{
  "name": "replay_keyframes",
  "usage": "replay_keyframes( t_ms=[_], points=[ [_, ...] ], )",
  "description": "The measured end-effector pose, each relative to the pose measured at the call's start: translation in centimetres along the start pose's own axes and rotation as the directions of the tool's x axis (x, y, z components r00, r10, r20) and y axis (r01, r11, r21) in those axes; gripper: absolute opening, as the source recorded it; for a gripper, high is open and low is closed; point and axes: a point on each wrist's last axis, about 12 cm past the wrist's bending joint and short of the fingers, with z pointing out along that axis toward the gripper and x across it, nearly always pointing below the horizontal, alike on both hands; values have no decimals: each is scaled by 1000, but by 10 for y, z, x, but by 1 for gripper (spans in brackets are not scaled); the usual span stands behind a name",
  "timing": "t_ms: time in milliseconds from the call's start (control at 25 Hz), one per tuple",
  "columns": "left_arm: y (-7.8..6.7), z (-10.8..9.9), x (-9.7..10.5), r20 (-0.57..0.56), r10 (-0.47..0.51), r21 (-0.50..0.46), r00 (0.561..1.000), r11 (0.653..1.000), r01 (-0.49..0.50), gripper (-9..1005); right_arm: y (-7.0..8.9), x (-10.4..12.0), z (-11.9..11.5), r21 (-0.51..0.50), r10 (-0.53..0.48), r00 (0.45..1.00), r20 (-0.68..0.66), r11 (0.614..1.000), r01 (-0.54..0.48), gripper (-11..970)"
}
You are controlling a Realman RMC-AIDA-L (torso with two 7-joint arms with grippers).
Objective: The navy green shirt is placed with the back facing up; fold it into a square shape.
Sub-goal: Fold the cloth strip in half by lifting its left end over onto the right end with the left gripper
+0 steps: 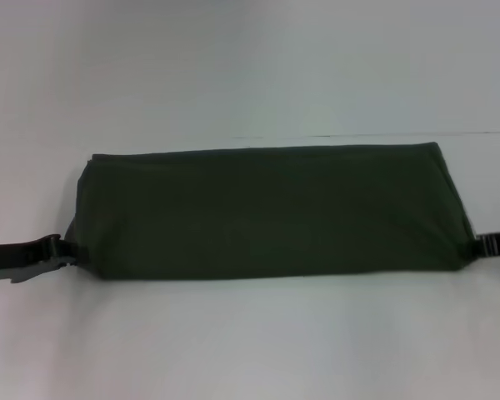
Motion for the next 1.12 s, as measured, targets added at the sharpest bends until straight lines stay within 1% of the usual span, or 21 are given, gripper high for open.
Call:
replay_keyframes(
  t_ms=[120,320,520,760,1080,1120],
  points=[
    [0,-8,-1,-30,-1,5,1000,1000,1,4,-4,13,-6,-49,16,1000,-17,999,-17,40],
    [1,-22,1,-110,-13,12,994,1000,14,4,-11,34,-15,-94,47,998,-47,994,-52,48],
    [2,-35,4,-161,-28,31,987,999,33,4,-15,49,-23,-135,63,995,-72,988,-72,55],
    [2,-38,8,-216,-41,23,976,999,48,3,-17,52,-26,-134,62,995,-81,988,-73,65],
    [4,-39,8,-205,-62,13,977,998,66,48,-18,47,-27,-135,59,996,-73,988,-69,77],
    [4,-39,9,-204,-63,13,977,998,67,66,-19,47,-27,-137,60,996,-73,988,-70,118]
  ],
)
